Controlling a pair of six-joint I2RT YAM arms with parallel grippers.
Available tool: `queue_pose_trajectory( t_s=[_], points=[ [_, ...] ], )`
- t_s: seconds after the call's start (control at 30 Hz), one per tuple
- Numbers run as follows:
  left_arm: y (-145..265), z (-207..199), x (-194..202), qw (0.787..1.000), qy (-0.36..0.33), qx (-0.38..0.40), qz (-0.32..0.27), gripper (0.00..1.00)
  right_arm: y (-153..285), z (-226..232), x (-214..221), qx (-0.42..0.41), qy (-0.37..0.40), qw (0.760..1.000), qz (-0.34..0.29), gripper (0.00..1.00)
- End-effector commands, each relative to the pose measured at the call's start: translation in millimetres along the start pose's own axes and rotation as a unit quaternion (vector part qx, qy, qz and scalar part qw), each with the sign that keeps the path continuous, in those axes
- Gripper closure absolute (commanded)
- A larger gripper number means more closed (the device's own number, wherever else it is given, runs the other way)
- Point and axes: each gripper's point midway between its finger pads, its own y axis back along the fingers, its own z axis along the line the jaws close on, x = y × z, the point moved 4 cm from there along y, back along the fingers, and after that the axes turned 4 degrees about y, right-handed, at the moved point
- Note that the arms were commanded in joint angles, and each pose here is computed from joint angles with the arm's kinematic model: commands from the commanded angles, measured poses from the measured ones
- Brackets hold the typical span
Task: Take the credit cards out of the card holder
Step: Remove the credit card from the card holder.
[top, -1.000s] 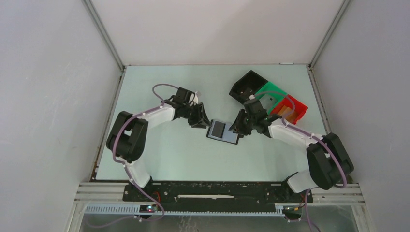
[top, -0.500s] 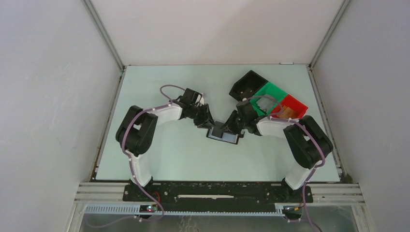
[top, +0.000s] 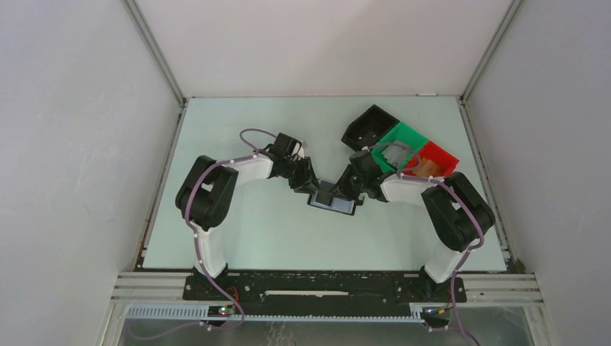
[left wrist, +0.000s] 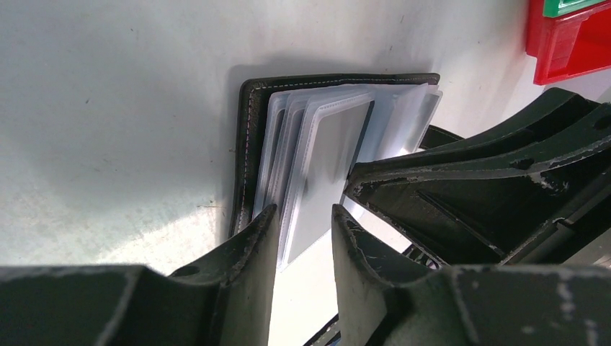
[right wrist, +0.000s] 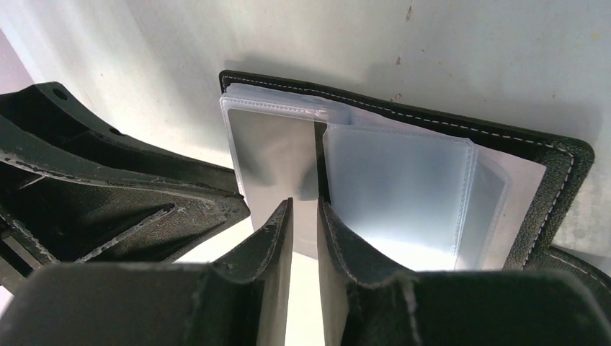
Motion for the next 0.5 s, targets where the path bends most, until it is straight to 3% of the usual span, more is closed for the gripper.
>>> queue_pose_trajectory(
  t_s=[0.0,0.47],
  points=[
    [-2.0,-3.6,-7.8,1.000,-0.006,-0.007,-0.003,0.62,5.1,-7.9,1.4,0.033,-0.002,0.999,-0.019,0.73],
    [-8.4,6.0,-3.6,1.000,-0.003,-0.022,0.012,0.71,7.0,-11.6,8.5,0.037,-0.005,0.999,-0.024,0.72]
  ],
)
